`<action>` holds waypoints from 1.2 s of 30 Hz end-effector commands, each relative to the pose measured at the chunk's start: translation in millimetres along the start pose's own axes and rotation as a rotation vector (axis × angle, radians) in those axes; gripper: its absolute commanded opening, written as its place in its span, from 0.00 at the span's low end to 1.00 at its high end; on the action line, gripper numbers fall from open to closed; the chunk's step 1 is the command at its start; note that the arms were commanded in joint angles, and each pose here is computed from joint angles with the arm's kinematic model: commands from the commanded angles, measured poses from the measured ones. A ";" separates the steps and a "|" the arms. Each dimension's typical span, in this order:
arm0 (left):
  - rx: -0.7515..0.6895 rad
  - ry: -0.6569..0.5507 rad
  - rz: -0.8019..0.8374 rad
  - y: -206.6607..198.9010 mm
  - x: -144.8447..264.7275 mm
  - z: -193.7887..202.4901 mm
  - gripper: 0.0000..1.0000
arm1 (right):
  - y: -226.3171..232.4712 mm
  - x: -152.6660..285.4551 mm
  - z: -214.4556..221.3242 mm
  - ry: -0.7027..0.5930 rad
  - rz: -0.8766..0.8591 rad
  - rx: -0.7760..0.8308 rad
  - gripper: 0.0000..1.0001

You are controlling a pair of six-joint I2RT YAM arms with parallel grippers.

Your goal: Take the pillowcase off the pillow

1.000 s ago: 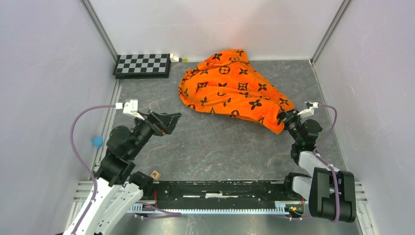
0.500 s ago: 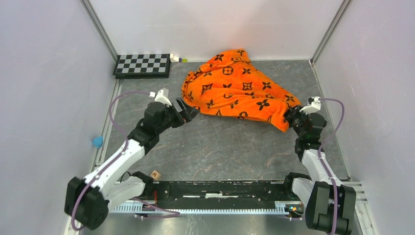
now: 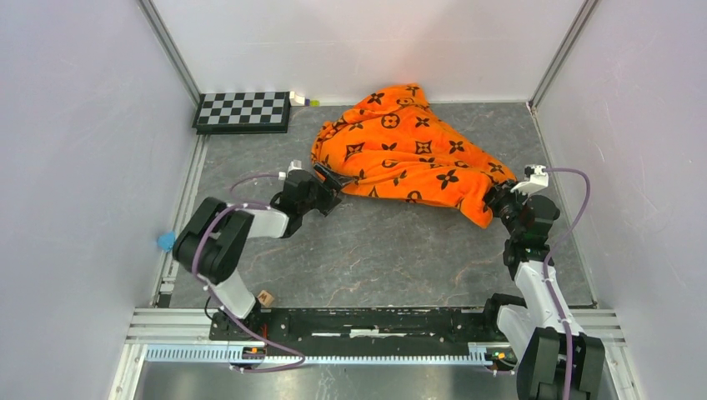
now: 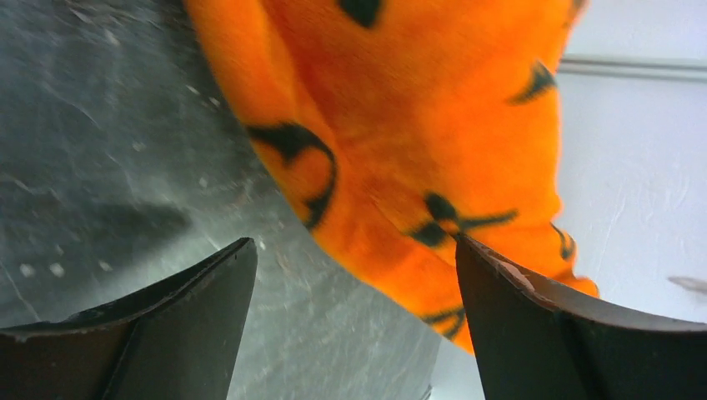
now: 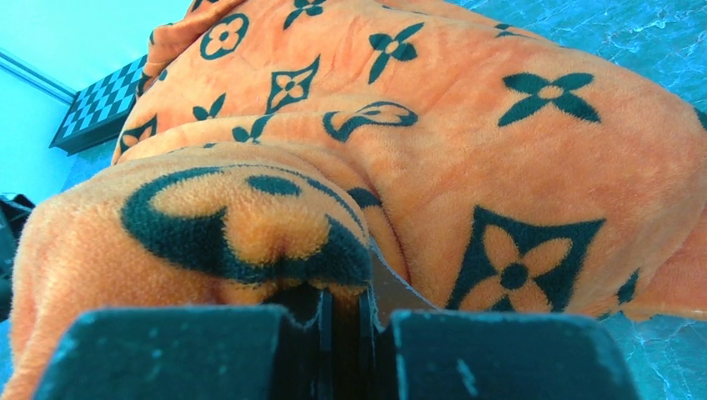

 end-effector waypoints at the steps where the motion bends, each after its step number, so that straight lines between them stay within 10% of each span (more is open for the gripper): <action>1: 0.121 -0.063 0.178 -35.4 -21.6 -19.0 0.84 | -5.1 0.4 -36.6 -0.113 0.041 0.061 0.00; 5: 0.106 -0.072 0.237 -44.9 -35.4 -26.3 0.27 | -2.2 0.1 -37.9 -0.121 0.022 0.059 0.00; 9: 0.066 -0.071 0.292 -63.6 -34.4 -32.8 0.04 | -1.7 -0.5 -37.8 -0.120 0.018 0.055 0.00; 25: -0.395 -0.433 0.426 -196.5 165.4 -70.4 0.02 | 42.9 13.4 -110.2 -0.249 -0.144 0.114 0.02; 36: -0.459 -0.467 0.534 -243.4 250.4 -57.6 0.02 | 4.5 30.0 -168.7 -0.261 0.224 0.119 0.03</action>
Point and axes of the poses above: each gripper's point midway between its finger pads, its own x axis back along the fingers, its own y axis along the line the jaws close on, z = x × y, the point moved 2 cm from there along x, back along the fingers, and after that the axes turned 12 degrees about x, right-handed, at the moved point
